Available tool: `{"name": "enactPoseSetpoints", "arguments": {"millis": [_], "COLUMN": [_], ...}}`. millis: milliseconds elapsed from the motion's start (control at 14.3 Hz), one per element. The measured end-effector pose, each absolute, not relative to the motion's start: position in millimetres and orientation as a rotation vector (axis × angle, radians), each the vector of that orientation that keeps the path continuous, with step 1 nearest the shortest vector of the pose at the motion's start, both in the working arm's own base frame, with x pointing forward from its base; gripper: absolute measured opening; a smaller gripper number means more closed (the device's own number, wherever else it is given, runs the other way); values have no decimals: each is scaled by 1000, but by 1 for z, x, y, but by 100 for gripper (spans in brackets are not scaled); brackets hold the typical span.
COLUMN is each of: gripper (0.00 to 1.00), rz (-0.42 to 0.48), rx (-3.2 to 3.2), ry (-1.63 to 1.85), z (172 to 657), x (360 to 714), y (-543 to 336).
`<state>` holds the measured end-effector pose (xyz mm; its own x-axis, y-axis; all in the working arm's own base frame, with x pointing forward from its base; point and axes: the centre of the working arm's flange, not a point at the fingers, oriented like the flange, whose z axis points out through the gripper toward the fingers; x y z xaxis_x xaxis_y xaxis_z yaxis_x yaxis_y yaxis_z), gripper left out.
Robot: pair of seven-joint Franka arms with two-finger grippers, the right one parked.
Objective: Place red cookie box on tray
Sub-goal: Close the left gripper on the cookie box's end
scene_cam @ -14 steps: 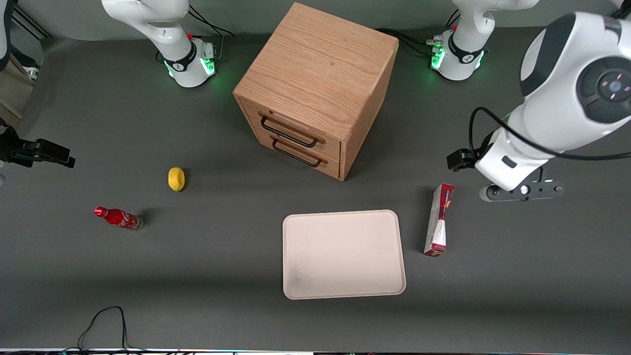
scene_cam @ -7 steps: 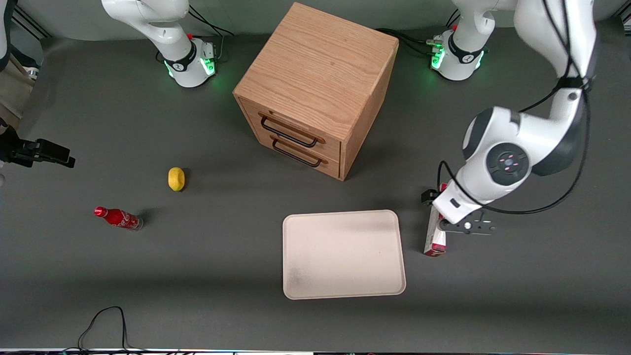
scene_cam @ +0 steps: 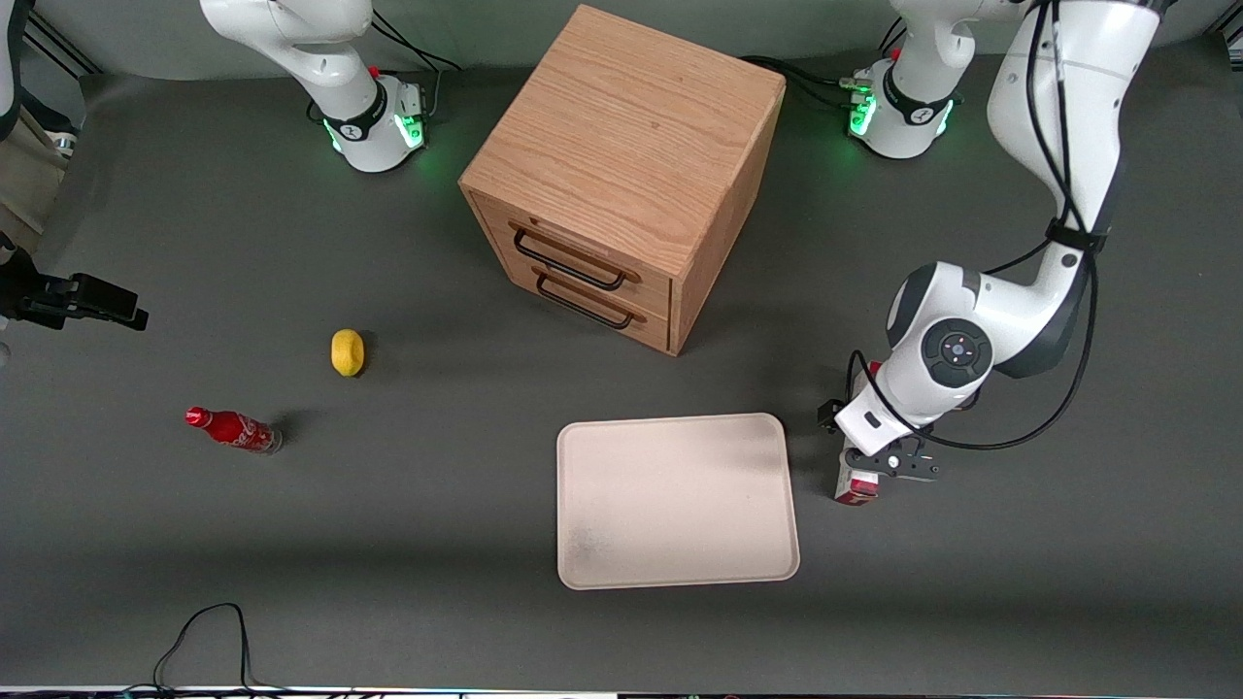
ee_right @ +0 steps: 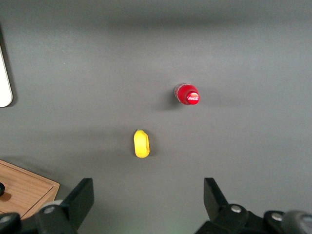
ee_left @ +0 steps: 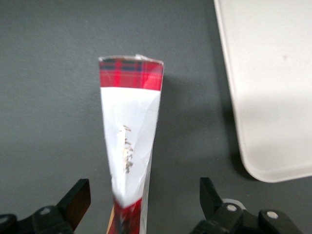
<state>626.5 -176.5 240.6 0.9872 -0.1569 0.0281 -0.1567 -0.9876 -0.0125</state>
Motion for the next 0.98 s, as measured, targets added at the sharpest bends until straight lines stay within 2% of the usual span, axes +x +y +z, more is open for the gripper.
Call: {"name": "enactPoseSetpoints", "arguments": {"millis": [350,490,981], "gripper": [100,96,21], "rz": [-51,-52,-56], "rx": [-3128,-3127,-3126], "ry": [246,257,264], "z": [229,229,231], "x": [628,629,630], "y": [-171,-170,-170]}}
